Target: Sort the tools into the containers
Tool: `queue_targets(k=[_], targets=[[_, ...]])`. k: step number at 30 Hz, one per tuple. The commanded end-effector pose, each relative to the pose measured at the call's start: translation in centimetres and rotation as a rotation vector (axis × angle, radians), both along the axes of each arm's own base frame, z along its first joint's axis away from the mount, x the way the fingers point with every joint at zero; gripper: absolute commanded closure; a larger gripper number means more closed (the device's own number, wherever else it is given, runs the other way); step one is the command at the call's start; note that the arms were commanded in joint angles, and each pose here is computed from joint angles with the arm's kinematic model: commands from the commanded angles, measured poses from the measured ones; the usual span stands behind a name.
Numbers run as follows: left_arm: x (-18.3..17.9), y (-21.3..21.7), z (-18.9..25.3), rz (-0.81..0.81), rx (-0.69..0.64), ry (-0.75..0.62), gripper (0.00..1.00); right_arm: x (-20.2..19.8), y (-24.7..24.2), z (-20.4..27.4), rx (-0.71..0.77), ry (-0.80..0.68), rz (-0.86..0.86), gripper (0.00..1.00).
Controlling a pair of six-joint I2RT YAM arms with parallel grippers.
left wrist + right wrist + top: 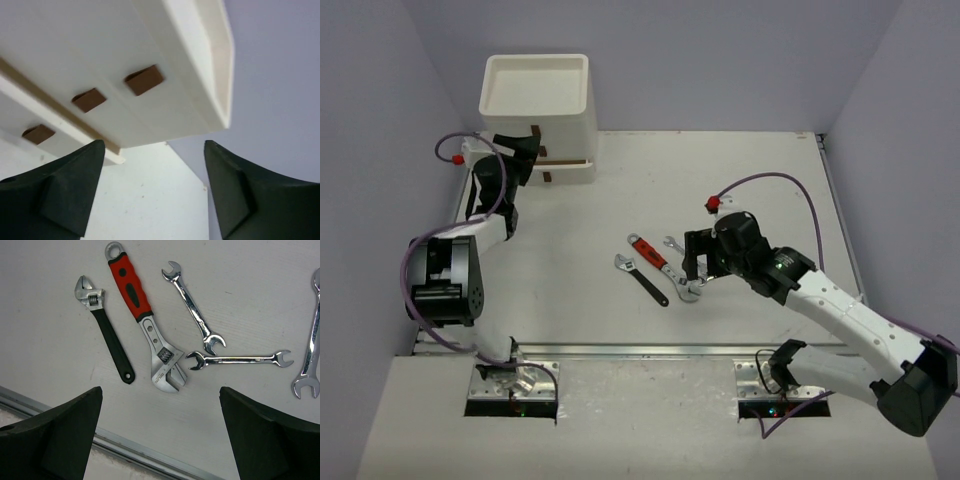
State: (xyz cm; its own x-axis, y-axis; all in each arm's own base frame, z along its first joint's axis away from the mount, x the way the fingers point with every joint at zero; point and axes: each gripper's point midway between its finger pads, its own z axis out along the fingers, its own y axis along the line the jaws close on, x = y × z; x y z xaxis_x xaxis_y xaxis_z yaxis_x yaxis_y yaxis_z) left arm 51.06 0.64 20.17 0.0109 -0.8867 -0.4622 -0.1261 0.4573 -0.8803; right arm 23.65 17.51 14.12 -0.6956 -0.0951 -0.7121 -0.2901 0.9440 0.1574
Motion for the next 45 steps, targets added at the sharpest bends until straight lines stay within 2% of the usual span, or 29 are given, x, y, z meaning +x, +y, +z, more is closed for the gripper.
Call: queue_targets(k=[1, 5, 8, 14, 23, 45], targets=[[-3.2, -0.2, 4.1, 0.009, 0.055, -0.066, 0.17, 0.0, -0.7, 1.9, 0.033, -0.043, -0.043, 0.01], [-7.1, -0.7, 2.2, 0.019, 0.076, 0.034, 0.04, -0.4, -1.3, 2.3, 0.031, -0.045, -0.061, 0.01], [-8.8, -0.6, 1.3, 0.034, 0.107, 0.086, 0.00, -0.5, -1.4, 2.4, 0.034, -0.046, -0.064, 0.01], [-11.2, -0.4, 0.8, 0.040, 0.139, 0.131, 0.00, -0.8, -1.4, 2.0, 0.040, -0.034, -0.064, 0.01], [-11.7, -0.3, 0.2, 0.028, 0.176, 0.218, 0.00, -0.9, -1.5, 1.7, 0.026, -0.029, -0.055, 0.01], [-12.0, 0.1, -1.2, 0.038, 0.189, 0.322, 0.00, -0.4, -1.4, 1.4, 0.005, -0.026, -0.056, 0.01]])
